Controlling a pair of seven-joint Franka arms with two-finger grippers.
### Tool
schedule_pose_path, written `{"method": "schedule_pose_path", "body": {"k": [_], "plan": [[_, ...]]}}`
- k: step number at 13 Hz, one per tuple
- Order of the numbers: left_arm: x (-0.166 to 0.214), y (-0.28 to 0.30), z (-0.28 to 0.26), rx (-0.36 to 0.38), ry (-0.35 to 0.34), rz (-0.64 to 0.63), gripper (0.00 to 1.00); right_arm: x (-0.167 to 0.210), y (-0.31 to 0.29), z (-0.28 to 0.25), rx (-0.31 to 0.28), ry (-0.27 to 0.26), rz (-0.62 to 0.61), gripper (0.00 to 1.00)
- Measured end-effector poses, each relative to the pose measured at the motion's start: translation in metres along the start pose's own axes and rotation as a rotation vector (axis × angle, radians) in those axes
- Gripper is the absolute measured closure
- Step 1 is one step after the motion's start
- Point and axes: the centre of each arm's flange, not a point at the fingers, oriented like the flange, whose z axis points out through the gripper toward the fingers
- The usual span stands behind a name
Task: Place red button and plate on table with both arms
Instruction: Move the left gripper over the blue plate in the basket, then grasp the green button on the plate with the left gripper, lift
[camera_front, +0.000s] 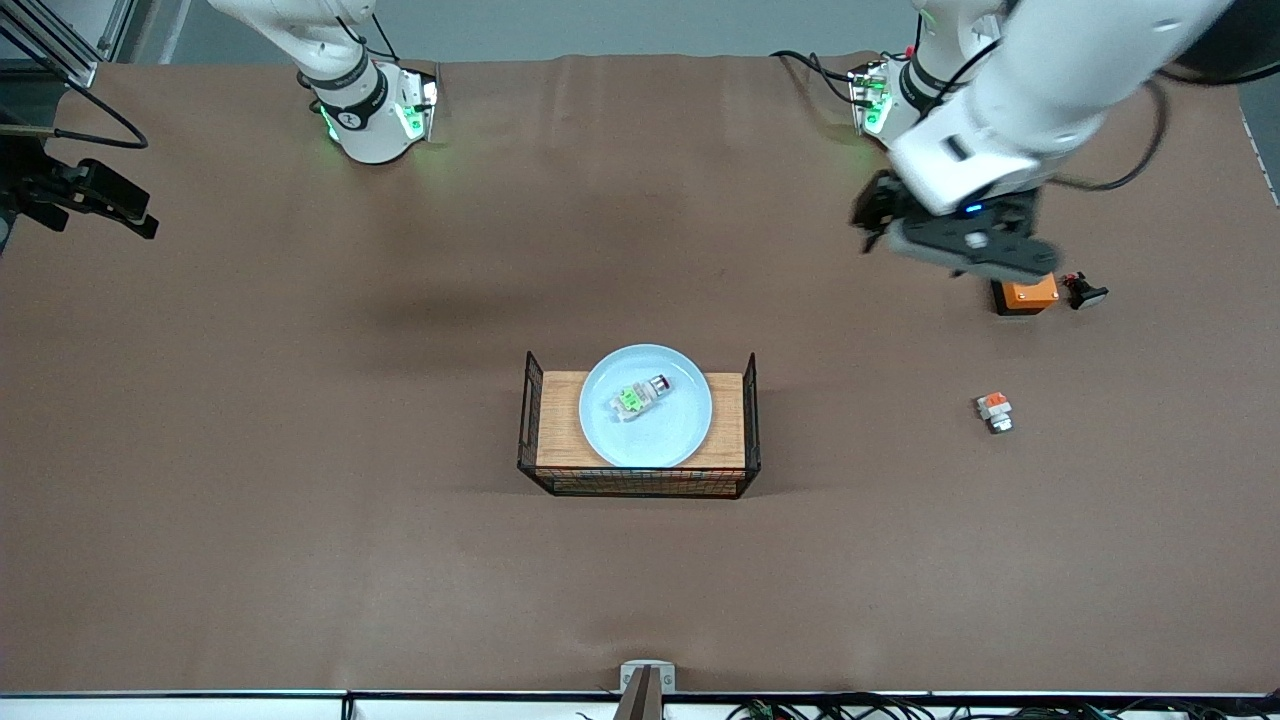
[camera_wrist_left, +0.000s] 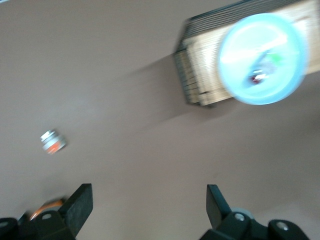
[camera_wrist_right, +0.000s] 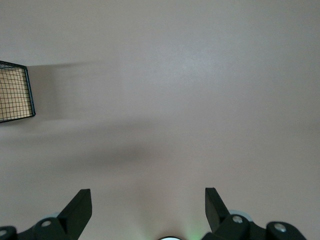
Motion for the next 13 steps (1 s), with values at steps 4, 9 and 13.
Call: {"method": "schedule_pose_path", "body": {"k": [4,9,13], "plan": [[0.038,0.078,0.052,-0.095,0.034,0.148,0.02,-0.011,-0.038,0.003,-0.009,-0.056,-0.074,0.01],[0.068,0.123,0.123,-0.175,0.08,0.237,0.03,-0.03,-0.109,0.005,-0.004,-0.083,0.109,0.01],[0.087,0.137,0.182,-0.185,0.112,0.243,0.05,-0.06,-0.184,0.006,0.044,-0.143,0.467,0.02]]}}
